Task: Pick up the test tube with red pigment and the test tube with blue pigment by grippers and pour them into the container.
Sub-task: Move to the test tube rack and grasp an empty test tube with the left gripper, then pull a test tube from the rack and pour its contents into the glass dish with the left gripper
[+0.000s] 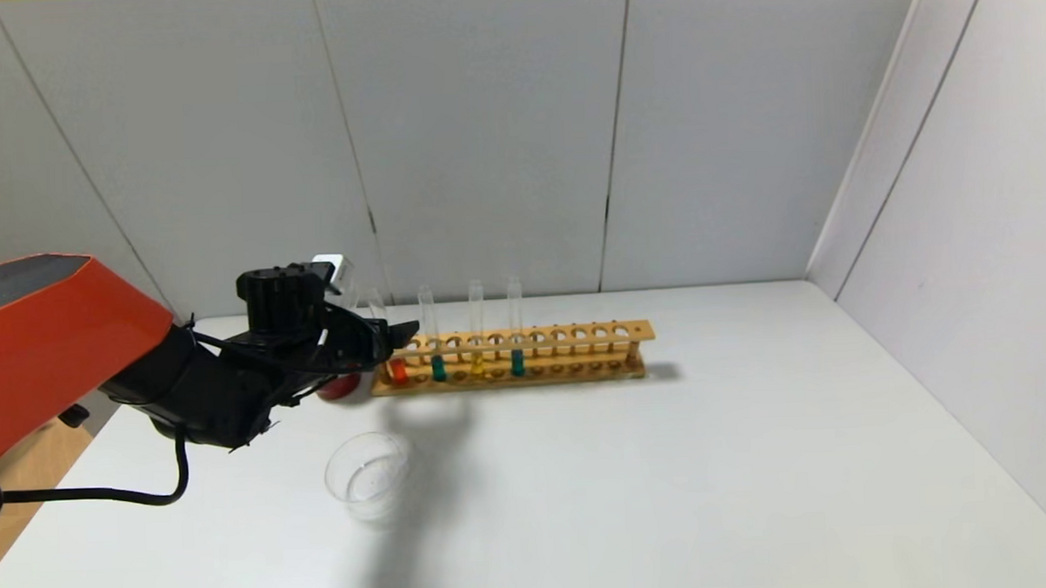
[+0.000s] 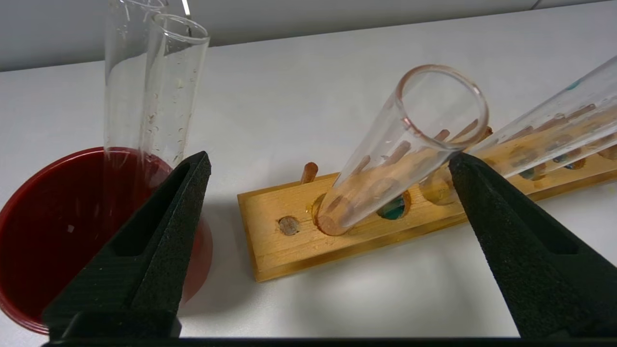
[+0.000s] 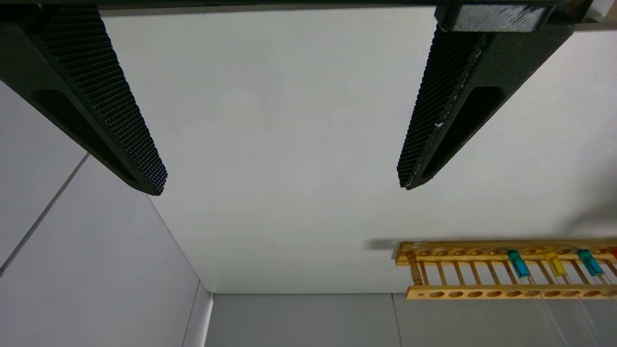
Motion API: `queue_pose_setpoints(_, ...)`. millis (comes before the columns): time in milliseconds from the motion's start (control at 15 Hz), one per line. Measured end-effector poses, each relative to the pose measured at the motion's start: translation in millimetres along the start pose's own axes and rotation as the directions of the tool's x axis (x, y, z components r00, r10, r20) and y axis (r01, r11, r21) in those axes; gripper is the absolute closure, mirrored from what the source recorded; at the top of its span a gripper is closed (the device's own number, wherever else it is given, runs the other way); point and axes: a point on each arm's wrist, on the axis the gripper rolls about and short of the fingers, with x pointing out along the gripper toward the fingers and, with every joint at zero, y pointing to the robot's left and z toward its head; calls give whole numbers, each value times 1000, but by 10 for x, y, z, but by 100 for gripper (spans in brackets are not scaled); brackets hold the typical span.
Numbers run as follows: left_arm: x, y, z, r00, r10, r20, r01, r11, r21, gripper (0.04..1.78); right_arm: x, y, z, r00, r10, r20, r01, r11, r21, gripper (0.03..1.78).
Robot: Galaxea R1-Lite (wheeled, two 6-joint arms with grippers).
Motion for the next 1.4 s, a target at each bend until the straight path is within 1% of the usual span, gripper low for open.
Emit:
queue_pose_setpoints(200, 23, 4, -23, 1000, 0, -6, 0, 1000, -1, 9, 0, 0, 0, 1000, 0, 0, 0, 1000, 0, 6)
queue_pose_setpoints(267, 28, 5, -27, 1000, 0, -7, 0, 1000, -1, 12, 0, 0, 0, 1000, 0, 0, 0, 1000, 0, 6)
queue_pose_setpoints(400, 37, 6, -26, 1000, 0, -5, 0, 1000, -1, 26, 0, 0, 0, 1000, 0, 0, 0, 1000, 0, 6)
queue_pose_setpoints(533, 55, 9, -35, 1000, 1, -7, -1, 1000, -1, 51, 0, 0, 0, 1000, 0, 0, 0, 1000, 0, 6)
queue_pose_setpoints(600, 65, 10, -45, 1000, 0, -9, 0, 1000, -1, 67, 0, 0, 0, 1000, 0, 0, 0, 1000, 0, 6)
queue_pose_setpoints(800, 86, -12, -65, 1000, -5, -14, 5, 1000, 0, 123, 0, 0, 0, 1000, 0, 0, 0, 1000, 0, 6)
queue_pose_setpoints(867, 87, -12, -66, 1000, -4, -14, 4, 1000, 0, 138, 0, 0, 0, 1000, 0, 0, 0, 1000, 0, 6)
queue_pose_setpoints(933, 89, -14, -67, 1000, -5, -14, 5, 1000, 1, 148, 0, 0, 0, 1000, 0, 0, 0, 1000, 0, 6)
queue_pose_setpoints(1000, 89, -13, -65, 1000, -4, -13, 4, 1000, 2, 151, 0, 0, 0, 1000, 0, 0, 0, 1000, 0, 6)
queue_pose_setpoints(1400, 77, -16, -57, 1000, -4, -11, 4, 1000, -2, 151, 0, 0, 0, 1000, 0, 0, 0, 1000, 0, 6)
